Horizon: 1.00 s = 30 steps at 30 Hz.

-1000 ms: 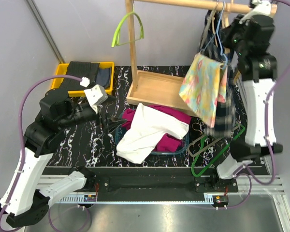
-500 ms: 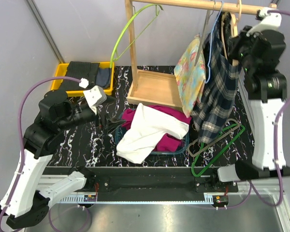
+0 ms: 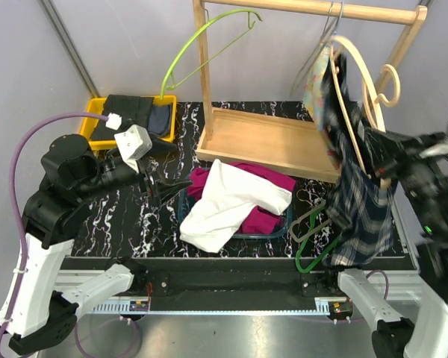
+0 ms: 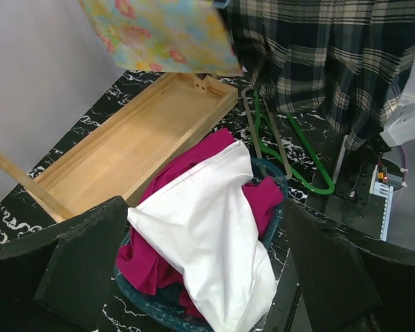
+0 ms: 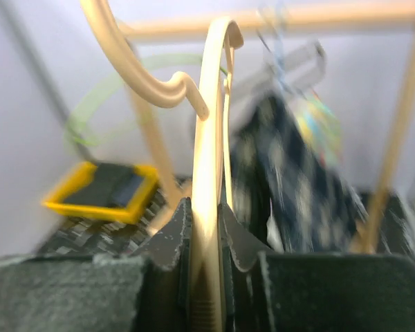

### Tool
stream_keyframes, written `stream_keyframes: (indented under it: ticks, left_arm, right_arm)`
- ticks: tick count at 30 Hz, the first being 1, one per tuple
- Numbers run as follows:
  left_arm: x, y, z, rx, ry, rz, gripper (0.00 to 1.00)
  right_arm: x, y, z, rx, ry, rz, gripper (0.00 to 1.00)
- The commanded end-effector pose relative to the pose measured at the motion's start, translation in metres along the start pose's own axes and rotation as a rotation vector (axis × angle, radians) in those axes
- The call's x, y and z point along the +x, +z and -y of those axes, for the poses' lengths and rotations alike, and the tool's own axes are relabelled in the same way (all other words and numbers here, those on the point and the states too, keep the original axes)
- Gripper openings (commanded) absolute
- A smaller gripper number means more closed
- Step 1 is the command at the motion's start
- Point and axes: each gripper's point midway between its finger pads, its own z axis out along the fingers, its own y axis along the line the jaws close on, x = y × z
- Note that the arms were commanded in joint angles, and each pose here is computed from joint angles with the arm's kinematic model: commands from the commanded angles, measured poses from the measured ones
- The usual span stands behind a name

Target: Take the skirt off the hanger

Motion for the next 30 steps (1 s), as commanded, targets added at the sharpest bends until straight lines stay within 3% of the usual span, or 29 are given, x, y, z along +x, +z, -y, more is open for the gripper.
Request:
stream_keyframes:
  ticks: [1, 3, 6, 10, 14, 17, 18, 20, 21, 26, 30]
  left_arm:
    - [-0.023, -0.001, 0.005, 0.032, 0.003, 0.07, 0.99]
    - [-0.024, 0.0, 0.003, 0.031, -0.011, 0.073, 0.99]
    - [-0.029, 0.0, 0.002, 0.03, -0.023, 0.091, 0.99]
    - [-0.036, -0.003, 0.002, 0.027, -0.024, 0.112, 0.99]
    - [-0.037, -0.007, 0.003, 0.021, -0.017, 0.12, 0.99]
    - [-0.029, -0.005, 0.009, 0.059, -0.04, 0.105, 0.99]
    - [-0.028, -0.004, 0.012, 0.076, -0.046, 0.102, 0.99]
    - [-0.024, -0.002, 0.01, 0.078, -0.046, 0.093, 0.99]
    - [-0.025, -0.001, 0.008, 0.069, -0.041, 0.094, 0.99]
    - [-0.029, -0.001, 0.006, 0.06, -0.021, 0.103, 0.99]
    - [-0.027, -0.005, 0.006, 0.045, -0.004, 0.101, 0.99]
  right_arm:
    - [-0.109, -0.086, -0.095, -0.449, 0.027, 0.289, 0.0]
    - [-0.149, -0.135, -0.12, -0.556, 0.041, 0.389, 0.0]
    - [-0.179, -0.172, -0.144, -0.688, 0.048, 0.453, 0.0]
    - [-0.176, -0.156, -0.148, -0.718, 0.078, 0.396, 0.0]
    - [-0.12, -0.078, -0.115, -0.548, 0.149, 0.205, 0.0]
    - [-0.081, -0.039, -0.06, -0.245, 0.149, 0.154, 0.0]
    - [-0.072, -0.034, -0.005, 0.06, 0.182, 0.178, 0.0]
    - [-0.022, -0.026, 0.066, 0.457, 0.266, 0.12, 0.0]
    - [-0.006, -0.051, 0.104, 0.694, 0.268, 0.145, 0.0]
    - [0.12, -0.059, 0.153, 0.985, 0.286, -0.011, 0.0]
    - [0.174, -0.045, 0.167, 1.073, 0.254, -0.137, 0.0]
